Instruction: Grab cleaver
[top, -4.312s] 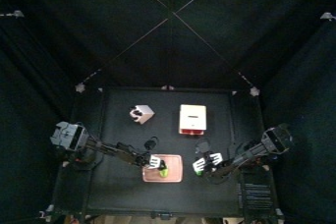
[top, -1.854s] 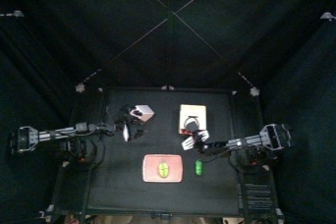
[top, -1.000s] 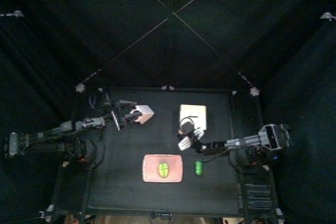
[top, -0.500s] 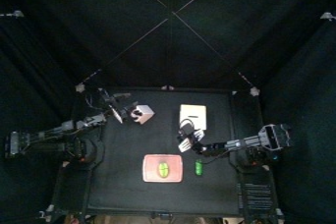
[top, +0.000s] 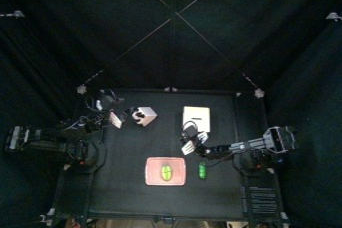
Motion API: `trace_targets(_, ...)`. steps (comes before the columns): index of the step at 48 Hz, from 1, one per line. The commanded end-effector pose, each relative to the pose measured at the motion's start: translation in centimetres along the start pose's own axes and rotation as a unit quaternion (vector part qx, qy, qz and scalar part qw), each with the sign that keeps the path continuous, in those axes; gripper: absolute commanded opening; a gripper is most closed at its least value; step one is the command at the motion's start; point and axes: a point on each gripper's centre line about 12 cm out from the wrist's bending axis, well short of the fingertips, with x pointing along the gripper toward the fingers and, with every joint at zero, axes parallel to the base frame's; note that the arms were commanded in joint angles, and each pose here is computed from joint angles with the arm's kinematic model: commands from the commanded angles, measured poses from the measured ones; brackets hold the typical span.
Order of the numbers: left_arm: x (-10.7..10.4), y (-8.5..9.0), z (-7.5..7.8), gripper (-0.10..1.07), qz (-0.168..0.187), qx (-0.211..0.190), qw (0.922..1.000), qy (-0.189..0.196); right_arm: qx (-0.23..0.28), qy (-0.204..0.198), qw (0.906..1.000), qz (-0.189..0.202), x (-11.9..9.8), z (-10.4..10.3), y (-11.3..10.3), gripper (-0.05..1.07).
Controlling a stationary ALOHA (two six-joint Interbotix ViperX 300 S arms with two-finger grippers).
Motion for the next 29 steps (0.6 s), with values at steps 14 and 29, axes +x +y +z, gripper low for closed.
trace_targets(14,3.5,0.8,-2.3,0.99,0.105,0.087,0.9856,0.1,0.013,-0.012,0.9998,0.012,-0.9,1.2,0.0,0.89)
trace_targets(29,6.9,2.1,-5.9,0.99,0.068,0.025,0.9908,0.114,0.012,-0.011,0.9998,0.011,-0.8,1.1,-0.1,0.89)
